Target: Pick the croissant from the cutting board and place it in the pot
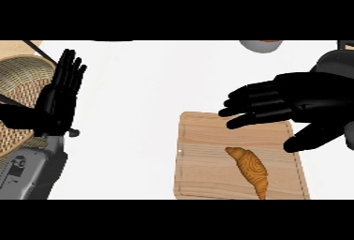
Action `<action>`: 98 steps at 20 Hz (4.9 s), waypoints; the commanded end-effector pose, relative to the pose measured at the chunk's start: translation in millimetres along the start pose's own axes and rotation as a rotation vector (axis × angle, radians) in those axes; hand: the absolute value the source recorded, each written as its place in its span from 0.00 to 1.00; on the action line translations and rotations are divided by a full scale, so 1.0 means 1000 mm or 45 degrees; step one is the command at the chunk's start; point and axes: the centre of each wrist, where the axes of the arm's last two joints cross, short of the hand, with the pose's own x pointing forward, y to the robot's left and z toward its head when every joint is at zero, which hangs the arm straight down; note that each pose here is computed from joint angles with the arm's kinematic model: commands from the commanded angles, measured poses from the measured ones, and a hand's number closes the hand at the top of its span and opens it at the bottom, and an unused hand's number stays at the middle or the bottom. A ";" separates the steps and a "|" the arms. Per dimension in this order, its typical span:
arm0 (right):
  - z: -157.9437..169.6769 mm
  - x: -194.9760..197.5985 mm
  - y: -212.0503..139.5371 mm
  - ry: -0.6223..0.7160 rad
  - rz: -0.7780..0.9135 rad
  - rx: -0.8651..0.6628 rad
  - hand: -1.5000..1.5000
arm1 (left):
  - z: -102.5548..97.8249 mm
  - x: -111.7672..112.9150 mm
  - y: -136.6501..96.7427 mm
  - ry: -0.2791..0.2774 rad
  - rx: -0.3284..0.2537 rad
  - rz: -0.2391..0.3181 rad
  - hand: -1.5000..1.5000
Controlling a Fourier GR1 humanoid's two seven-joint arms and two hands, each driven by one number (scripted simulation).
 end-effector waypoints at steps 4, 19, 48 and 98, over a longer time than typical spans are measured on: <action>0.002 -0.012 0.029 -0.139 0.070 0.377 0.00 | -0.004 -0.002 0.006 0.030 0.023 0.000 0.50; -0.012 -0.057 0.114 -0.050 0.105 0.566 0.00 | 0.003 0.007 0.013 0.029 0.050 -0.014 0.50; -0.055 -0.070 0.192 -0.052 0.170 0.492 0.00 | 0.012 -0.007 0.021 0.035 0.049 -0.033 0.50; 0.047 0.056 0.059 1.712 0.469 -1.408 1.00 | 0.009 0.012 0.008 0.035 0.070 -0.008 0.50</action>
